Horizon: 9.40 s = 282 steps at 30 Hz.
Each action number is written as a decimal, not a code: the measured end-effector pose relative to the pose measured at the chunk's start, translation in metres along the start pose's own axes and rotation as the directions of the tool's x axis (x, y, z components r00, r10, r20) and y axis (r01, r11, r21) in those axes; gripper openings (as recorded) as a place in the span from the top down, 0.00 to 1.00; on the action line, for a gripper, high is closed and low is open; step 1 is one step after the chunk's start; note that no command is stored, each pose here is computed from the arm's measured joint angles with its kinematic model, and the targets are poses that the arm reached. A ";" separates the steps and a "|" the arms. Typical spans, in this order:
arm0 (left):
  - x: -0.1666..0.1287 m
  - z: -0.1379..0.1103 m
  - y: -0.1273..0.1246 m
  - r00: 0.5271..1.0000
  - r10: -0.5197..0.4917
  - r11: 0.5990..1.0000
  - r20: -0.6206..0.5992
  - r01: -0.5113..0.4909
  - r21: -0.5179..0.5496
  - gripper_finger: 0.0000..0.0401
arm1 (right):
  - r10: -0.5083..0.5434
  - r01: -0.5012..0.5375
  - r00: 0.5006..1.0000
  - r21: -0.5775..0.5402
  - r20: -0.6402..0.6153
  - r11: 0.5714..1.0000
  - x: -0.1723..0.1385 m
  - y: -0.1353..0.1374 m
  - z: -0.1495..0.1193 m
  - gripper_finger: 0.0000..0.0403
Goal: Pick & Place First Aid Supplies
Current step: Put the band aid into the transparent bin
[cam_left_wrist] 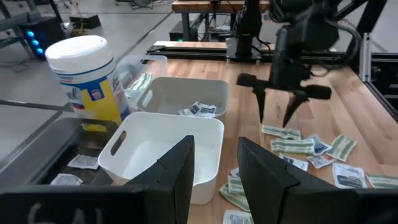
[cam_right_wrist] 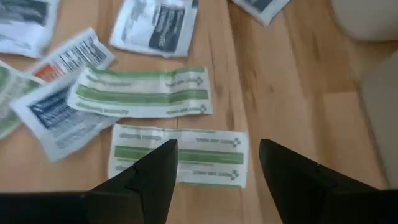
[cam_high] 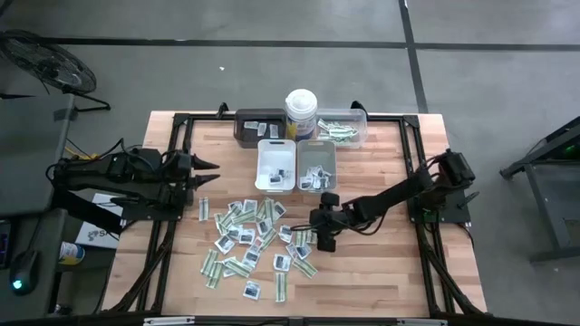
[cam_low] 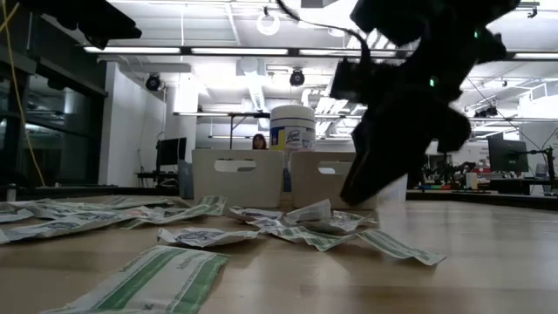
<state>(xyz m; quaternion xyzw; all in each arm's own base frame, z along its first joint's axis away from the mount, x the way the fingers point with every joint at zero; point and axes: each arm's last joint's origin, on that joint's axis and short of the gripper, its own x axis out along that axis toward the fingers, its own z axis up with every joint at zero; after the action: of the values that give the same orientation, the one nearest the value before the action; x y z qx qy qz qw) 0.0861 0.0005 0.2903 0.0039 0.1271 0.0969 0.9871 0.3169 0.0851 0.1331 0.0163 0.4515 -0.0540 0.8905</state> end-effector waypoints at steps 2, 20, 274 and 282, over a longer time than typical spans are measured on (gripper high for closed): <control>0.000 0.000 0.000 1.000 0.005 1.000 0.000 -0.005 -0.010 0.70 | -0.025 0.026 0.999 0.010 -0.022 1.000 0.007 0.000 -0.005 0.45; 0.000 0.000 0.001 1.000 0.031 0.999 -0.001 -0.031 -0.040 0.70 | -0.040 0.058 0.992 0.145 -0.120 0.988 0.026 0.000 -0.019 0.57; -0.001 -0.003 -0.007 0.973 -0.229 0.969 -0.036 0.225 -0.098 0.70 | 0.002 -0.031 0.997 -0.384 -0.077 0.923 0.022 0.068 0.036 0.66; -0.001 -0.003 -0.006 0.973 -0.229 0.970 -0.039 0.224 -0.095 0.70 | -0.005 -0.026 0.997 -0.388 -0.077 0.921 0.026 0.069 0.034 0.66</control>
<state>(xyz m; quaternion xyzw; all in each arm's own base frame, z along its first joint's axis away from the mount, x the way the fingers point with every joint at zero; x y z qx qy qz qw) 0.0857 -0.0061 0.2874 -0.0576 0.1466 -0.0107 0.9875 0.3669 0.1486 0.1309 -0.1560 0.4870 0.0419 0.8583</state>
